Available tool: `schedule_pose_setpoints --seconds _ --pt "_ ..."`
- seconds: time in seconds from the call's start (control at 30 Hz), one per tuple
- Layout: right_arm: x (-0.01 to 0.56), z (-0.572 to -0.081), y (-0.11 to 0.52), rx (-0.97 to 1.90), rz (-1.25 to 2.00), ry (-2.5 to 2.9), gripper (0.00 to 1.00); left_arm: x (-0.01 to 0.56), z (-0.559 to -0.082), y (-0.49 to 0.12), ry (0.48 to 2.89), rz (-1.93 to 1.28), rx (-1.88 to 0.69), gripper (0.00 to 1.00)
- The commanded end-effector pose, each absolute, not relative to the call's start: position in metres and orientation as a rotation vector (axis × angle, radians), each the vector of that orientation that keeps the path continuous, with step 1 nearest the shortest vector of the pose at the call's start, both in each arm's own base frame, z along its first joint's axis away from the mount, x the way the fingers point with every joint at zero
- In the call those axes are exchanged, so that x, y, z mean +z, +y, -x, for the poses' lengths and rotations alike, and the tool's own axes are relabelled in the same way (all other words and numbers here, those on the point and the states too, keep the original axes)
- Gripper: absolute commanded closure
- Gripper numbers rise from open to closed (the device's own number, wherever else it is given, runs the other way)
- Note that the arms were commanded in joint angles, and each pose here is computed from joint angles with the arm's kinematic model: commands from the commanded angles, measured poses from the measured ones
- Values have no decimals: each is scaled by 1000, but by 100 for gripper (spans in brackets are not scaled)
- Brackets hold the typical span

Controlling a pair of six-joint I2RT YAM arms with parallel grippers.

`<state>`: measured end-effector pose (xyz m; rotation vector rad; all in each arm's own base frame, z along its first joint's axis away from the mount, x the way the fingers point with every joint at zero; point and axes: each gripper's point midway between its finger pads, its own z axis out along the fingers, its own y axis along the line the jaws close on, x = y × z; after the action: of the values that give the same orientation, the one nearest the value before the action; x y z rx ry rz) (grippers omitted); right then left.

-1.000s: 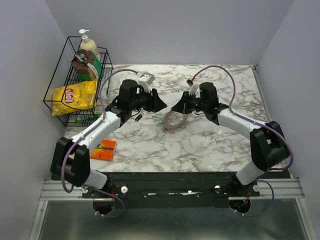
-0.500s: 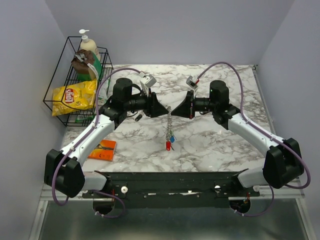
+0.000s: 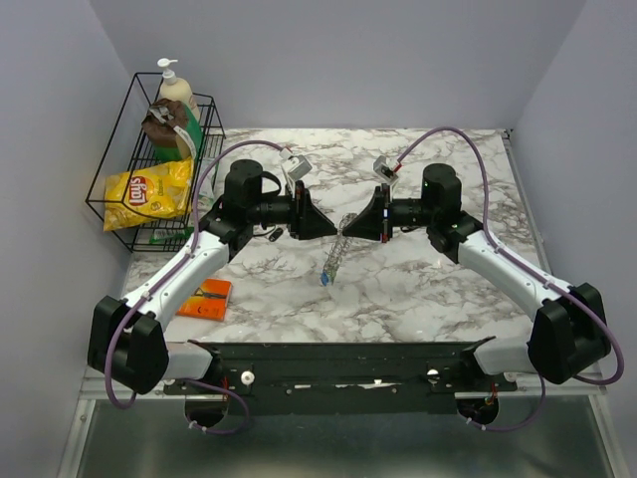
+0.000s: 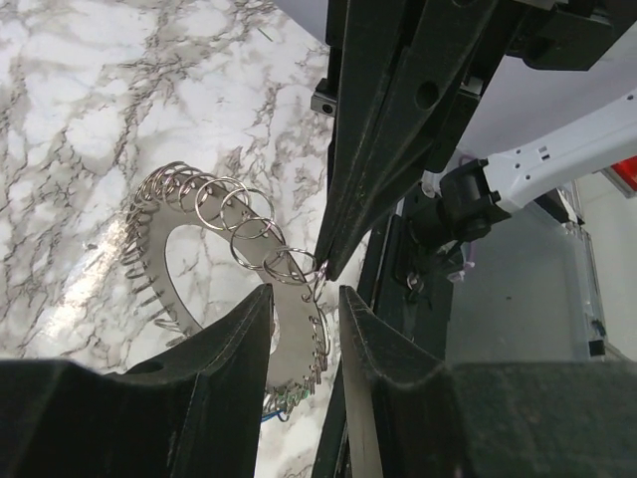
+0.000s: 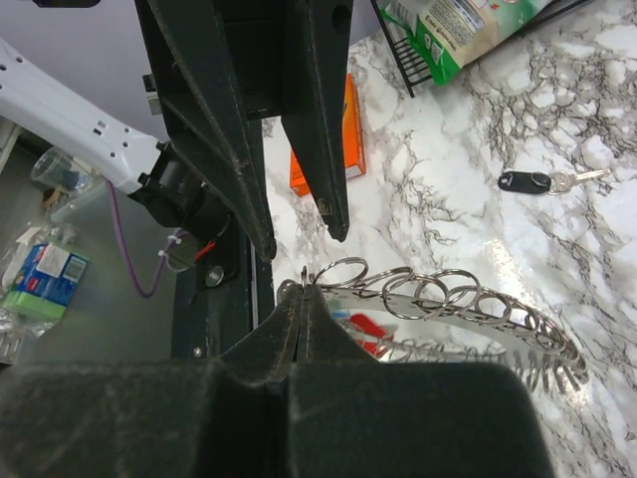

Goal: Put the keys on the keyring

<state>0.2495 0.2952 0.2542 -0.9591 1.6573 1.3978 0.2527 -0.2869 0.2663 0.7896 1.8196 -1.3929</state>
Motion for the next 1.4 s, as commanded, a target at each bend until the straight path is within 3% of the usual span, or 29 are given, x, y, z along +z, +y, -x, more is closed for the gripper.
schedule_pose_setpoints --seconds 0.0,0.33,0.67,0.93,1.23,1.37 --pt "273 -243 295 1424 994 1571 99 280 -235 -289 1748 -860 -1474 59" --pt "278 -241 295 1425 990 1558 99 272 -230 -295 1764 -887 -1500 59" --pt "284 -239 293 1421 990 1545 99 268 -231 -298 1771 -891 -1507 70" --pt "286 -237 294 1433 989 1540 99 259 -229 -300 1786 -899 -1511 67" --pt "288 -238 294 1433 979 1534 99 263 -222 -310 1765 -940 -1545 83" --pt "288 -237 294 1437 980 1533 99 263 -222 -314 1770 -943 -1542 100"
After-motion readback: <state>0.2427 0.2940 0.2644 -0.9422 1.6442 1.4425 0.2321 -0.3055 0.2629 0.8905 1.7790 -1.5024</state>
